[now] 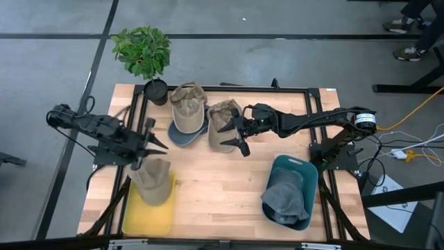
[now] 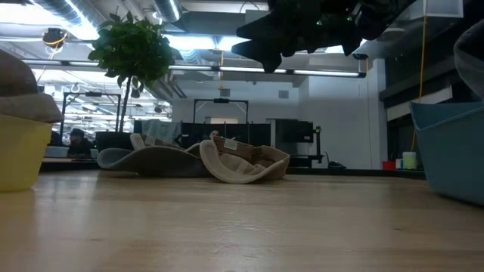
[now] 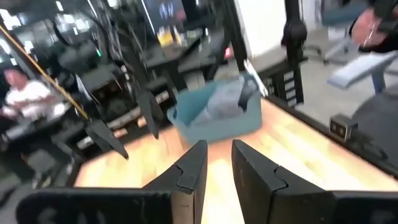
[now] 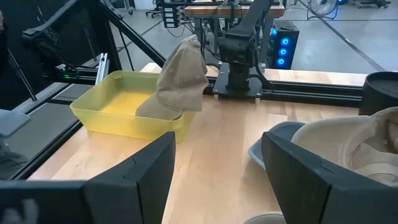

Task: Pick & Place hat
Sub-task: Put the bottom brown cap into the yellow bin

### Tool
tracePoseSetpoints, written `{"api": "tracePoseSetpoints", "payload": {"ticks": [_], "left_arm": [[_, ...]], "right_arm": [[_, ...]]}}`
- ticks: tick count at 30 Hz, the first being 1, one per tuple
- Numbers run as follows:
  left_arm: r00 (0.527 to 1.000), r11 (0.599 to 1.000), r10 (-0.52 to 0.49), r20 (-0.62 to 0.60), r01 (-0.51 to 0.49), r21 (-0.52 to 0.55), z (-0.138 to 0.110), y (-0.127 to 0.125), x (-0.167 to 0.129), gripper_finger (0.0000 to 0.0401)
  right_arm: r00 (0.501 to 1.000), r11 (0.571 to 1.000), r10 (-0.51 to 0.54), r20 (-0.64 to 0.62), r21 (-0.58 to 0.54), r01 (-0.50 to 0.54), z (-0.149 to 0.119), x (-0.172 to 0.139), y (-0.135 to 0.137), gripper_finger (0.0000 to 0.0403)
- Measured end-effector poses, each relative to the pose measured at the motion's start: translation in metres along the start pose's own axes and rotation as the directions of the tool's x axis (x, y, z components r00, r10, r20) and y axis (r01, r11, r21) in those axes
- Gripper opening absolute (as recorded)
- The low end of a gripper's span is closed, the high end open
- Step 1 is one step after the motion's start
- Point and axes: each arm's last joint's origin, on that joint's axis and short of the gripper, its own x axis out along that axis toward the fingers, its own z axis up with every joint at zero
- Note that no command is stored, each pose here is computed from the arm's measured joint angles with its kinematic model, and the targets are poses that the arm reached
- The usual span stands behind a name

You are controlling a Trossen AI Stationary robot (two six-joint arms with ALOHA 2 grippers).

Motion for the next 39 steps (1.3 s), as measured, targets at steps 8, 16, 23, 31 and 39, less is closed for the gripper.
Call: {"api": "tracePoseSetpoints", "payload": {"ticks": [8, 16, 23, 31, 39], "left_arm": [[0.96, 0.997, -0.075, -0.271, 0.07, -0.026, 0.017, 0.001, 0.039, 0.0032], [0.854, 0.969, -0.244, -0.46, 0.194, -0.155, 0.008, -0.014, 0.076, 0.0003], [0.677, 0.995, -0.101, -0.729, 0.077, -0.067, -0.004, -0.019, 0.078, 0.0002], [0.49, 0.995, -0.014, -0.872, -0.08, -0.061, -0.02, -0.015, 0.075, 0.0002], [0.315, 0.987, -0.116, -0.942, -0.073, -0.146, -0.04, -0.024, 0.092, 0.0002]], "right_arm": [[0.999, 1.0, 0.004, -0.041, 0.019, -0.003, -0.004, 0.0, 0.0, 0.0236], [0.996, 0.999, 0.008, -0.087, 0.033, -0.005, -0.009, 0.0, 0.001, 0.0236], [0.995, 0.999, 0.009, -0.099, 0.037, -0.006, -0.01, -0.001, 0.001, 0.0236], [0.995, 0.999, 0.009, -0.099, 0.042, -0.005, -0.01, -0.001, 0.001, 0.0236], [0.995, 0.999, 0.009, -0.098, 0.041, -0.005, -0.01, -0.001, 0.001, 0.0236]]}}
